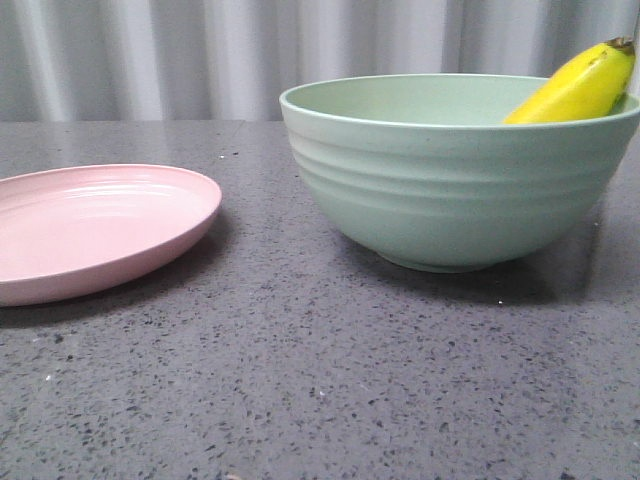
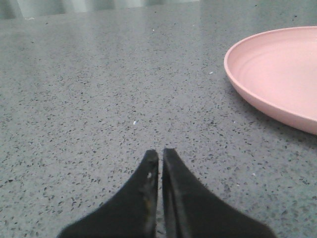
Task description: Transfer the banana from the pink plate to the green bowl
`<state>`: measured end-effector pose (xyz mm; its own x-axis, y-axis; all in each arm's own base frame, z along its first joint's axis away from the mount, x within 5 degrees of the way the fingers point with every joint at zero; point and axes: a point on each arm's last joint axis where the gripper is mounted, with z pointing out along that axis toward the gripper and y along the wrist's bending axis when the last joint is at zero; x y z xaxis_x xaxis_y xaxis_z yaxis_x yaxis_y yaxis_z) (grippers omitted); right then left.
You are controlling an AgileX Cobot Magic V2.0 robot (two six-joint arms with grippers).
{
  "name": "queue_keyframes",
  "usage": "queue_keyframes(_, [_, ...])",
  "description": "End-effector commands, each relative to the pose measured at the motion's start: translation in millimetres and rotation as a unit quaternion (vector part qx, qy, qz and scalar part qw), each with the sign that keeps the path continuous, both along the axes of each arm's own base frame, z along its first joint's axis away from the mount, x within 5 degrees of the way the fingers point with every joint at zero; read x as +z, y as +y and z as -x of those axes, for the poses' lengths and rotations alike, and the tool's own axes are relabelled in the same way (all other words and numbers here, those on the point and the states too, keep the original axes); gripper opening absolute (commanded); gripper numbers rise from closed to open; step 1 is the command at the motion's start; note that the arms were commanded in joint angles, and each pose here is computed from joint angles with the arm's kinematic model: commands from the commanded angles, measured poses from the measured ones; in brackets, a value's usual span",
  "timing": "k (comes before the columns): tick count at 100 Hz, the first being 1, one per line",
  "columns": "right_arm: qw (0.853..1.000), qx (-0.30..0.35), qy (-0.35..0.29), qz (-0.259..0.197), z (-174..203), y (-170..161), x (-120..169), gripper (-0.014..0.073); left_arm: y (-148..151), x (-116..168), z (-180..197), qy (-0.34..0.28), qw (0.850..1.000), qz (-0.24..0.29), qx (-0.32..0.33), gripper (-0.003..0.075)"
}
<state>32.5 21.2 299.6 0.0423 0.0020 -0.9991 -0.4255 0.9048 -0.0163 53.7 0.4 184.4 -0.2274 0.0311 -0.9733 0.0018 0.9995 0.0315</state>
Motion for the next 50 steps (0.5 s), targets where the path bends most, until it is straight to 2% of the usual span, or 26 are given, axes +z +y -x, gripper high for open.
queue_keyframes(1, [0.999, -0.011, -0.040, -0.013, 0.6, -2.3, 13.7, -0.0064, 0.0, 3.5, 0.5, -0.040, 0.999, 0.009, 0.002, -0.0020])
queue_keyframes(25, [0.999, -0.023, -0.045, -0.013, -1.7, -2.9, 10.6, -0.0064, 0.0, 3.5, 0.5, -0.040, 0.999, 0.009, 0.002, -0.0020])
queue_keyframes(34, [0.995, -0.069, -0.067, -0.004, -7.2, -6.5, 4.9, -0.0064, 0.0, 3.5, 0.5, -0.040, 0.999, 0.009, 0.002, -0.0020])
queue_keyframes(44, [0.988, -0.124, -0.082, -0.038, -13.9, -11.9, -5.1, -0.0064, 0.0, 3.5, 0.5, -0.040, 0.999, 0.009, 0.002, -0.0020])
queue_keyframes(50, [0.983, -0.159, -0.080, -0.041, -17.1, -15.3, -12.8, -0.0064, 0.0, 3.5, 0.5, -0.040, 0.999, 0.009, 0.002, -0.0020])
